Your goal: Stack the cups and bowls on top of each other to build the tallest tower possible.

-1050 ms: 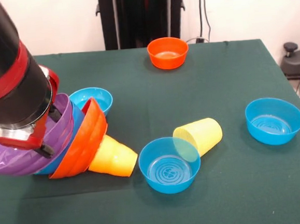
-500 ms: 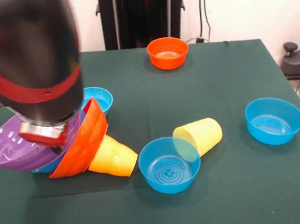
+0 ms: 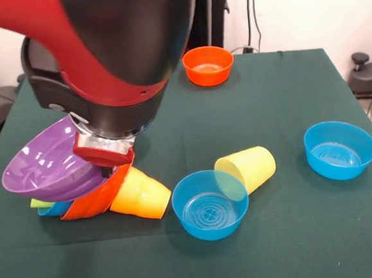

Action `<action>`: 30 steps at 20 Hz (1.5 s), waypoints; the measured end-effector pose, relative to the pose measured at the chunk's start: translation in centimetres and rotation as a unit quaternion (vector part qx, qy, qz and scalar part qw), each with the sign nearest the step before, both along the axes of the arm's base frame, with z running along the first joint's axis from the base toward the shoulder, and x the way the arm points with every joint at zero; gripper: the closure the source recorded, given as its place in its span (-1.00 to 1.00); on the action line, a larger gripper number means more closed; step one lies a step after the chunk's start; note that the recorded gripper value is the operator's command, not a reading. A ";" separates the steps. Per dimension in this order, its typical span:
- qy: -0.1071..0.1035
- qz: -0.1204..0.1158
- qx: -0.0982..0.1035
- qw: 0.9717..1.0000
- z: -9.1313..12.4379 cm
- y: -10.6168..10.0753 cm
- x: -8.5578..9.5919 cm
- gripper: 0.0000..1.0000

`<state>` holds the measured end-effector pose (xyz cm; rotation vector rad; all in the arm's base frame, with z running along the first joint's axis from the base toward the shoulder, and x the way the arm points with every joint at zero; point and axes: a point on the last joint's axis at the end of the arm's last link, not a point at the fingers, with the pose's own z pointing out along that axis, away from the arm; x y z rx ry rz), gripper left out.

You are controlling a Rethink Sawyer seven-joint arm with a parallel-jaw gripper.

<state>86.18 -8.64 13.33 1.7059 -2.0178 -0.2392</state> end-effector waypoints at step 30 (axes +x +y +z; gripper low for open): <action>0.087 -0.046 -0.102 0.990 -7.8 -1.4 -2.2 -1.00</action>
